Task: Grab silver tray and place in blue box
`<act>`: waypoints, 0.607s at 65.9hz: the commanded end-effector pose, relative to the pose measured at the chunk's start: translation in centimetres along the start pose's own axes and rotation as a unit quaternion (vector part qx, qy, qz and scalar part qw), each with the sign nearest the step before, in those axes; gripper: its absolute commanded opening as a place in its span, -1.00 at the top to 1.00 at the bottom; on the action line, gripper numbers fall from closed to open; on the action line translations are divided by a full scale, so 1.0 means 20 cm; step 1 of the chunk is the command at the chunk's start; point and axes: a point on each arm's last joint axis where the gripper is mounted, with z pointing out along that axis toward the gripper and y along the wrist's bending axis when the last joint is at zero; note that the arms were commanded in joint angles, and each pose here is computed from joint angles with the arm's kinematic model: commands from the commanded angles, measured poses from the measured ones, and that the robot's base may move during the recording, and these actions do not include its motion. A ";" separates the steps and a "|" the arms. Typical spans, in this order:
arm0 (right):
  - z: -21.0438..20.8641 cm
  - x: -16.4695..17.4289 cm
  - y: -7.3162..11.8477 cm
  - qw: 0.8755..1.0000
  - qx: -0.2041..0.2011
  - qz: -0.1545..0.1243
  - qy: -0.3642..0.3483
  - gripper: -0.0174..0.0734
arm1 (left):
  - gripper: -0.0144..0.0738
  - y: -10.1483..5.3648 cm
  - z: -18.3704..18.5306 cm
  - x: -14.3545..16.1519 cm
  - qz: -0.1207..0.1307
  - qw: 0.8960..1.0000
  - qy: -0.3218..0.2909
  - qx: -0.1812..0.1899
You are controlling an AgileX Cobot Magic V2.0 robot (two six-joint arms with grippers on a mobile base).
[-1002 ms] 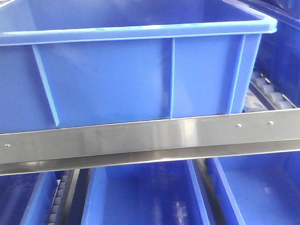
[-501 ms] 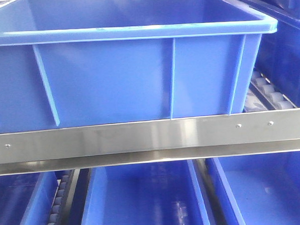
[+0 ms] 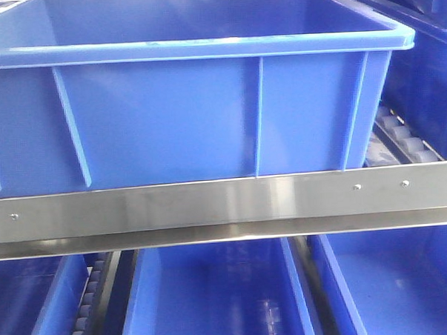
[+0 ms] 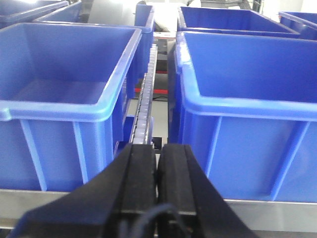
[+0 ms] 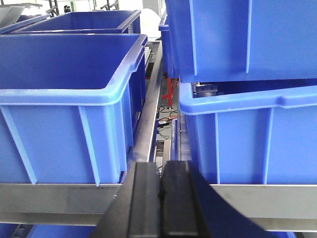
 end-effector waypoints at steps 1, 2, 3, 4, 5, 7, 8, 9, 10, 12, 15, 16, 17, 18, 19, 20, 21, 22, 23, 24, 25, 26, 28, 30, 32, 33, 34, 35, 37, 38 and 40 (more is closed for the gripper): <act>-0.01 -0.07 0.01 0.998 -0.003 -0.012 -0.061 0.49 | 0.70 0.00 -0.01 -0.04 0.000 0.997 -0.071 -0.005; -0.01 -0.07 0.01 0.998 -0.003 -0.012 -0.061 0.49 | 0.70 0.00 -0.01 -0.03 -0.001 0.998 -0.069 -0.004; -0.01 -0.07 0.01 0.998 -0.003 -0.012 -0.061 0.49 | 0.70 0.00 -0.01 -0.02 -0.003 0.998 -0.070 -0.004; -0.01 -0.07 0.01 0.998 -0.003 -0.012 -0.061 0.49 | 0.70 0.00 0.00 -0.01 -0.004 0.997 -0.072 -0.004; -0.01 -0.07 0.01 0.998 -0.003 -0.012 -0.061 0.49 | 0.70 0.00 0.00 0.01 -0.011 0.997 -0.071 -0.004; -0.01 -0.07 0.01 0.998 -0.003 -0.012 -0.061 0.49 | 0.70 0.00 0.00 0.02 -0.016 0.997 -0.076 -0.003; -0.01 -0.07 0.01 0.998 -0.003 -0.012 -0.061 0.49 | 0.70 0.00 0.00 0.03 -0.018 0.997 -0.078 -0.003; -0.01 -0.07 0.01 0.998 -0.003 -0.012 -0.061 0.49 | 0.70 0.00 0.00 0.04 -0.020 0.997 -0.079 -0.003; -0.01 -0.07 0.01 0.998 -0.003 -0.012 -0.061 0.49 | 0.70 0.00 0.00 0.04 -0.020 0.997 -0.078 -0.003; -0.01 -0.07 0.01 0.998 -0.003 -0.012 -0.061 0.49 | 0.70 0.00 0.00 0.05 -0.020 0.998 -0.067 -0.002; -0.01 -0.07 0.01 0.998 -0.003 -0.012 -0.061 0.49 | 0.70 0.00 0.00 0.05 -0.020 0.998 -0.067 -0.003; -0.01 -0.07 0.01 0.998 -0.003 -0.012 -0.061 0.49 | 0.70 0.00 0.00 0.05 -0.020 0.998 -0.068 -0.003; -0.01 -0.07 0.01 0.998 -0.003 -0.012 -0.061 0.49 | 0.70 0.00 0.00 0.05 -0.020 0.998 -0.067 -0.002; -0.01 -0.07 0.01 0.998 -0.003 -0.012 -0.061 0.49 | 0.70 0.00 0.00 0.05 -0.020 0.998 -0.066 -0.002; -0.01 -0.07 0.01 0.998 -0.003 -0.012 -0.061 0.49 | 0.70 0.00 0.00 0.05 -0.020 0.998 -0.066 -0.002; -0.01 -0.07 0.01 0.998 -0.003 -0.012 -0.061 0.49 | 0.70 0.00 0.00 0.05 -0.020 0.998 -0.066 -0.002; -0.01 -0.07 0.01 0.998 -0.003 -0.012 -0.061 0.49 | 0.70 0.00 0.00 0.05 -0.020 0.998 -0.066 -0.002; -0.01 -0.07 0.01 0.998 -0.003 -0.012 -0.061 0.49 | 0.70 0.00 0.00 0.05 -0.020 0.998 -0.066 -0.002; -0.01 -0.07 0.01 0.998 -0.003 -0.012 -0.061 0.49 | 0.70 0.00 0.00 0.05 -0.020 0.998 -0.066 -0.002; -0.01 -0.07 0.01 0.998 -0.003 -0.012 -0.061 0.49 | 0.70 0.00 0.00 0.05 -0.020 0.998 -0.066 -0.002; -0.01 -0.07 0.01 0.998 -0.003 -0.012 -0.061 0.49 | 0.70 0.00 0.00 0.05 -0.020 0.998 -0.066 -0.002; -0.01 -0.07 0.01 0.998 -0.003 -0.012 -0.061 0.49 | 0.70 0.00 0.00 0.05 -0.020 0.998 -0.066 -0.002; -0.01 -0.07 0.01 0.998 -0.003 -0.012 -0.061 0.49 | 0.70 0.00 0.00 0.05 -0.021 0.998 -0.066 -0.003; -0.01 -0.07 0.01 0.998 -0.003 -0.012 -0.061 0.49 | 0.70 0.00 0.00 0.05 -0.022 0.998 -0.066 -0.003; -0.01 -0.07 0.01 0.998 -0.003 -0.012 -0.061 0.49 | 0.70 0.00 0.00 0.05 -0.022 0.998 -0.066 -0.003; -0.01 -0.07 0.01 0.998 -0.003 -0.012 -0.061 0.49 | 0.70 0.00 0.00 0.05 -0.022 0.998 -0.066 -0.003; -0.01 -0.07 0.01 0.998 -0.003 -0.012 -0.061 0.49 | 0.70 0.00 0.00 0.05 -0.024 0.998 -0.066 -0.003; -0.01 -0.07 0.01 0.998 -0.003 -0.012 -0.061 0.49 | 0.70 0.00 0.00 0.05 -0.026 0.997 -0.066 -0.003; -0.01 -0.07 0.01 0.998 -0.003 -0.012 -0.061 0.49 | 0.70 0.01 0.00 0.05 -0.032 0.997 -0.065 -0.003; -0.01 -0.07 0.01 0.998 -0.003 -0.012 -0.061 0.49 | 0.70 0.01 0.00 0.05 -0.034 0.997 -0.066 -0.004; -0.01 -0.07 0.01 0.998 -0.003 -0.012 -0.061 0.49 | 0.70 0.01 0.00 0.05 -0.034 0.997 -0.066 -0.004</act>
